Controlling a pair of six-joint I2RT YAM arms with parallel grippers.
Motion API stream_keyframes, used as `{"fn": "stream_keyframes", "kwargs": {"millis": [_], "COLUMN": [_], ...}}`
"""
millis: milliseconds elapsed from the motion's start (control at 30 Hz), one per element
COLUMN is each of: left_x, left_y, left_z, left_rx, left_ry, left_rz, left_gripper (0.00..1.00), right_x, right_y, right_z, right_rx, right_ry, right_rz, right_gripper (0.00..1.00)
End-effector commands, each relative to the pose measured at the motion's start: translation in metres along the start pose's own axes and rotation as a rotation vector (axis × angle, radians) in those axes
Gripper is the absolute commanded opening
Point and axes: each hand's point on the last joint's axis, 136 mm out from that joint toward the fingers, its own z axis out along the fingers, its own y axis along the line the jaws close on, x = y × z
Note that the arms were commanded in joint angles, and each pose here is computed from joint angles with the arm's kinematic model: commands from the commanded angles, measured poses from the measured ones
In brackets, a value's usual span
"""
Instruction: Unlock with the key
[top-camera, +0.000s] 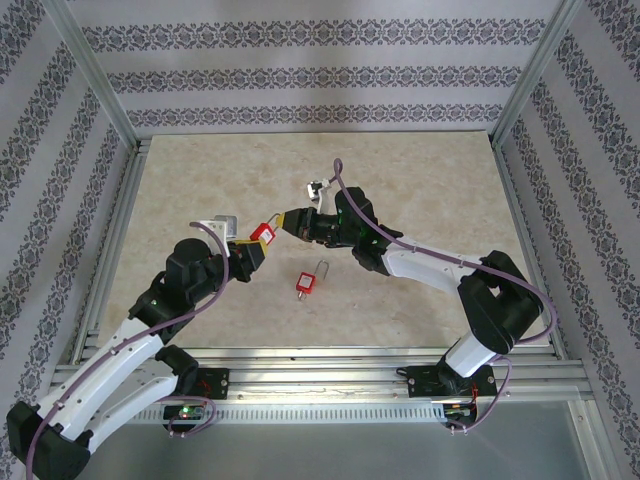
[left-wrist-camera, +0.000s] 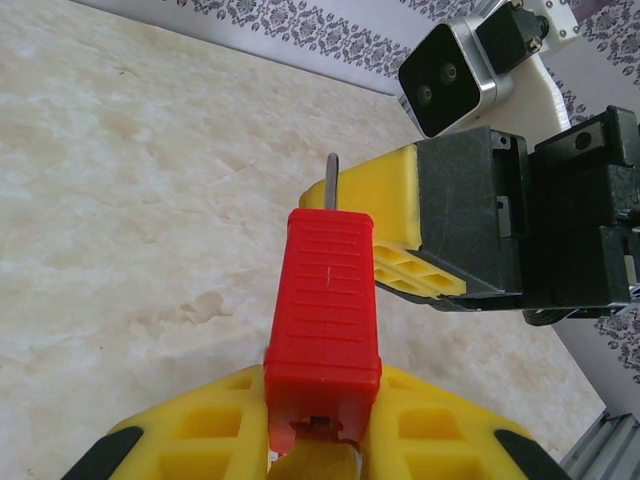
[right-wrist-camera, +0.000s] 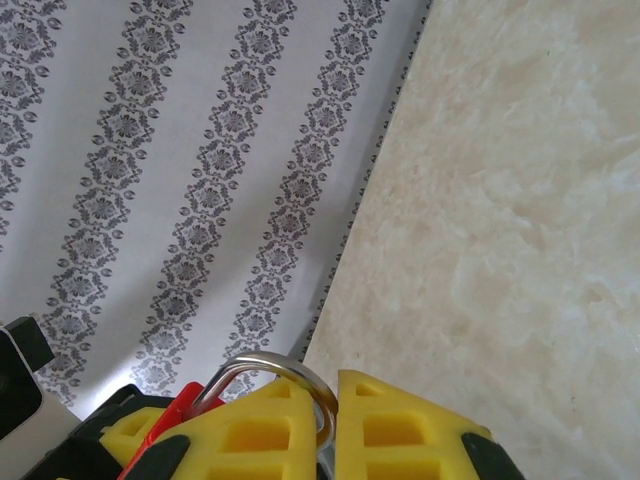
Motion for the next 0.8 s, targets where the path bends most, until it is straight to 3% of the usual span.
{"fn": "stream_keyframes", "kwargs": {"millis": [0, 767], "left_x": [-0.011, 0.0], "left_y": [-0.004, 0.004], "left_z": [-0.009, -0.019], "left_rx": [0.022, -0.007], "left_ry": [-0.054, -0.045], "left_rz": [0.002, 0.023], "left_gripper": [0.0, 0.0], "right_x": [-0.019, -0.043], "right_y": [-0.019, -0.03], "right_z": [-0.004, -0.029], "right_rx": [0.038, 0.049], "right_ry": [-0.063, -0.136], "right_rz": [0.027, 0.086], "right_gripper": [0.07, 0.0]}}
